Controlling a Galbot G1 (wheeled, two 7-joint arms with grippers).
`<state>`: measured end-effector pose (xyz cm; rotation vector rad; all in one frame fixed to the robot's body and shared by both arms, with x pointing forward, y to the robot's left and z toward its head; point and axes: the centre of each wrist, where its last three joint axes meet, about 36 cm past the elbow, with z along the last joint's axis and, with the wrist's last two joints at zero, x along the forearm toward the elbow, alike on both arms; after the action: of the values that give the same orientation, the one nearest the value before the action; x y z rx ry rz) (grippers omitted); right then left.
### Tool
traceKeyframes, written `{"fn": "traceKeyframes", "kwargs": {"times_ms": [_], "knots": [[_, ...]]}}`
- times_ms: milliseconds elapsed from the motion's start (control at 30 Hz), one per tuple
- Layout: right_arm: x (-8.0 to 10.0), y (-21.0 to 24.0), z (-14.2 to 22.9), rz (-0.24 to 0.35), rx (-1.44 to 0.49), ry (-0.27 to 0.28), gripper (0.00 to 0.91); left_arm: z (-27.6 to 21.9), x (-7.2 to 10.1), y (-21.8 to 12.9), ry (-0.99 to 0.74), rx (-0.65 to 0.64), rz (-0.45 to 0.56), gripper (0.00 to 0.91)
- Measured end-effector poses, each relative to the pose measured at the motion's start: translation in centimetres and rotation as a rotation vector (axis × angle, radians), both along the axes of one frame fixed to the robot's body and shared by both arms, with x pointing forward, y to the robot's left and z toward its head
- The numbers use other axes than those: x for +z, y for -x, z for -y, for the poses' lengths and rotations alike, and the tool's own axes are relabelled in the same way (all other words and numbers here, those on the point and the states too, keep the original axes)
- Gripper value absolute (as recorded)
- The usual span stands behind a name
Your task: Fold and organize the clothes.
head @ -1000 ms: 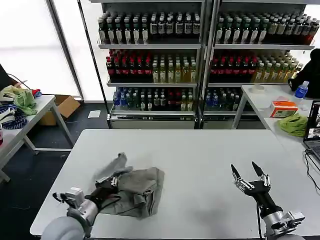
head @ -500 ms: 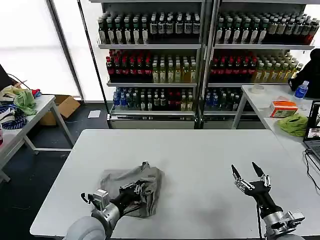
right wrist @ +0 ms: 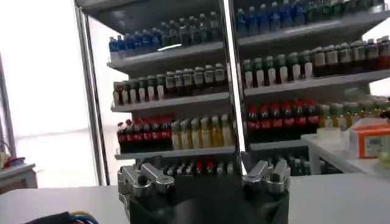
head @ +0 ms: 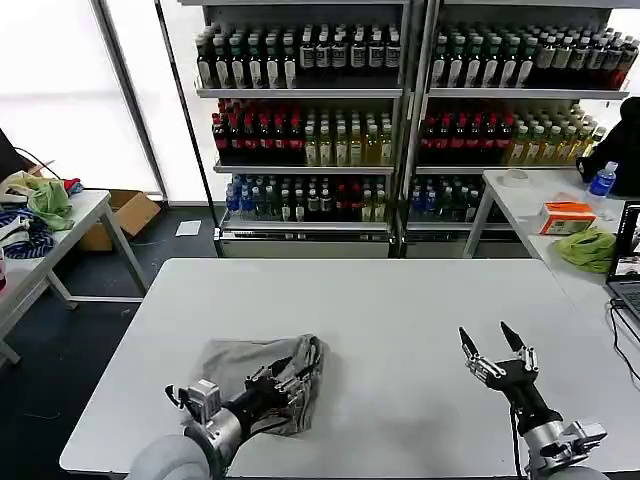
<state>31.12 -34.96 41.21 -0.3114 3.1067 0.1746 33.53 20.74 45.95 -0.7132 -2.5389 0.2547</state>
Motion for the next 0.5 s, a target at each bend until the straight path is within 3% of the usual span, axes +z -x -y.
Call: {"fn": "traceKeyframes", "kwargs": {"times_ms": [300, 500], "knots": [[0.4, -0.3, -0.5, 0.010, 0.025, -0.005, 0.907, -2.6, 2.6, 0.5, 0.026, 0.052, 0.033, 0.907], [0.4, -0.3, -0.7, 0.010, 0.036, -0.003, 0.907, -6.1, 1.8, 0.2, -0.027, 0.151, 0.047, 0.907]]}}
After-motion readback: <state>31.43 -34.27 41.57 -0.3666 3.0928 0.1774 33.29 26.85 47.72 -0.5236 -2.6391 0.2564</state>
